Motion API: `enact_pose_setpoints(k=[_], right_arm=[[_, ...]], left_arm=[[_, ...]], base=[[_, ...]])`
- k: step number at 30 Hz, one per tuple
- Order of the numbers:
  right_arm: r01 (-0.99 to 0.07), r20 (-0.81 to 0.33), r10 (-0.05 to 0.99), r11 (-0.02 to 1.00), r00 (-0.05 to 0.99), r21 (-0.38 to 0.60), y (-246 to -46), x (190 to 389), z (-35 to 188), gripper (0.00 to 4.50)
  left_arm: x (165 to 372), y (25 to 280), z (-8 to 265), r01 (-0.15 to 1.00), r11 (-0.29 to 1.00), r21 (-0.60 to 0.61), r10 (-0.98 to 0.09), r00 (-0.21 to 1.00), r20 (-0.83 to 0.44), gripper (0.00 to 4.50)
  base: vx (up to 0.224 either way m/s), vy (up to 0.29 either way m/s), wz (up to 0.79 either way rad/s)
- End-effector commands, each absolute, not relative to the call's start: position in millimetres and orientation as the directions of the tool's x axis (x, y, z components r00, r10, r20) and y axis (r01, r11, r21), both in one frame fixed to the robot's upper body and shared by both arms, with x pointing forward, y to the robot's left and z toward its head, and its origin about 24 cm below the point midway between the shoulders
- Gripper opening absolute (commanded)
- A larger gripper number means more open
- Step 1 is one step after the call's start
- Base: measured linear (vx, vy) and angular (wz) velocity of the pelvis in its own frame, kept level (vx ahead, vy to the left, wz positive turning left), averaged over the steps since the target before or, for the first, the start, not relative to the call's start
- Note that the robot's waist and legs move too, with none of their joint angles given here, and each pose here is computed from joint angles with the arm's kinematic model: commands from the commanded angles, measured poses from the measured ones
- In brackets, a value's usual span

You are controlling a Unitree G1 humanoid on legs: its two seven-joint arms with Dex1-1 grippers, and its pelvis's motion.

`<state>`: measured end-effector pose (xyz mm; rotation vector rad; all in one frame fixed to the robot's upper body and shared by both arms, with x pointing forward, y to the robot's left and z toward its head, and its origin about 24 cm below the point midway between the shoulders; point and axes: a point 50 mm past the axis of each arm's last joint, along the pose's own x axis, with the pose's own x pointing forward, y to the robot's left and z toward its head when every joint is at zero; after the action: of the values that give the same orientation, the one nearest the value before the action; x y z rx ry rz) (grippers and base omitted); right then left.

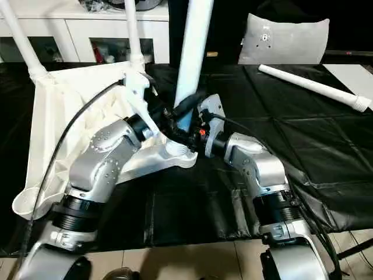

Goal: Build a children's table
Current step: Insert table leg to table base

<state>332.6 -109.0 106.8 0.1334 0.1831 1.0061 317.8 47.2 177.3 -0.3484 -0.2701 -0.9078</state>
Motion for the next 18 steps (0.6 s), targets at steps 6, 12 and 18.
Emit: enact_pose_setpoints(k=[6, 12, 18], right_arm=[[-0.818, -0.122, 0.842, 0.539, 0.526, 0.198, -101.9, 332.3, 104, 1.94], [-0.826, -0.084, 0.845, 0.535, 0.529, 0.178, -95.5, 329.8, 106, 1.94], [-0.794, -0.097, 0.813, 0.582, 0.574, 0.175, -96.6, 332.5, 106, 1.94]], left_arm=[[305, 38, 187, 0.871, 0.448, -0.203, -0.767, 0.49, 0.414, 2.99], [309, 37, 180, 0.843, 0.492, -0.216, -0.759, 0.537, 0.368, 2.99], [300, 39, 188, 0.89, 0.39, -0.237, -0.782, 0.456, 0.425, 2.99]], base=[[0.0, 0.0, 0.0], [0.0, 0.0, 0.0], [0.0, 0.0, 0.0]])
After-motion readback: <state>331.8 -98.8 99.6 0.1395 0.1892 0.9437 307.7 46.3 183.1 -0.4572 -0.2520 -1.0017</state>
